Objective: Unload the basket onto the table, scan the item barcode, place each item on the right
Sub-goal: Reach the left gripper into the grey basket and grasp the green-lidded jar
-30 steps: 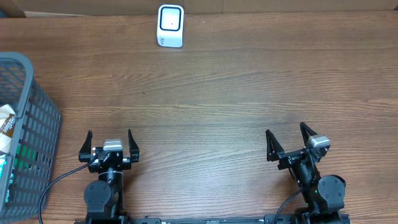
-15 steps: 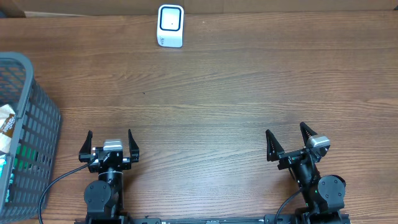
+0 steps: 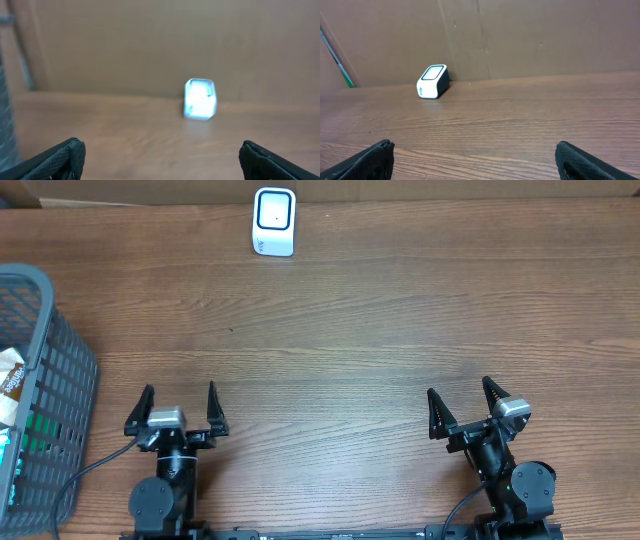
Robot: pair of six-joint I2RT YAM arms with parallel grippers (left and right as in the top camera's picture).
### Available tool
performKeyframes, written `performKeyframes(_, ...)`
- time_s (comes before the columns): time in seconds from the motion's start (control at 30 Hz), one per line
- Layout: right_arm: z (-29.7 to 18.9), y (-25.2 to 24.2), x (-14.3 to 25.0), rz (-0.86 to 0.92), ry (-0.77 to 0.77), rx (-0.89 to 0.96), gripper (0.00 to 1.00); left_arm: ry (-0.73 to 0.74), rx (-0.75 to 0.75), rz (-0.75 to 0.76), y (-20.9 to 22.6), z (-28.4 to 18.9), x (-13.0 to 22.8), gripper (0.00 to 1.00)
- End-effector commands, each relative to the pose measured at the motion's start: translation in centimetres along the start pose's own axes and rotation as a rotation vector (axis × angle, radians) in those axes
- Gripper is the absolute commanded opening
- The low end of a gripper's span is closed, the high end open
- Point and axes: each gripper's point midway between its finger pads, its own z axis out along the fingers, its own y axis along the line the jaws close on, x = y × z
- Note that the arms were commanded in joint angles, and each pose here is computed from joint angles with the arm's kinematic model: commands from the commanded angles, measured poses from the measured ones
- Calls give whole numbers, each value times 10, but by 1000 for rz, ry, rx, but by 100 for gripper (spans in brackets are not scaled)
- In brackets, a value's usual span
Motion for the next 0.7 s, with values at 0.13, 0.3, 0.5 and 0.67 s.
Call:
performKeyframes(0.13,0,-2,-1,-3,-11,12,100,-87,128,-51,-28,-4,-112,100)
performKeyframes(0.3,0,-2,-1,-3,-11,12,100,54,173,-20,-43,24,-176,100)
performKeyframes(0.5,0,-2,-1,-3,-11,12,100,440,223,-62,-60,47,-203,100)
performKeyframes(0.67,0,-2,-1,-3,-11,12,100,648,346,-129,-84,36,-196,100)
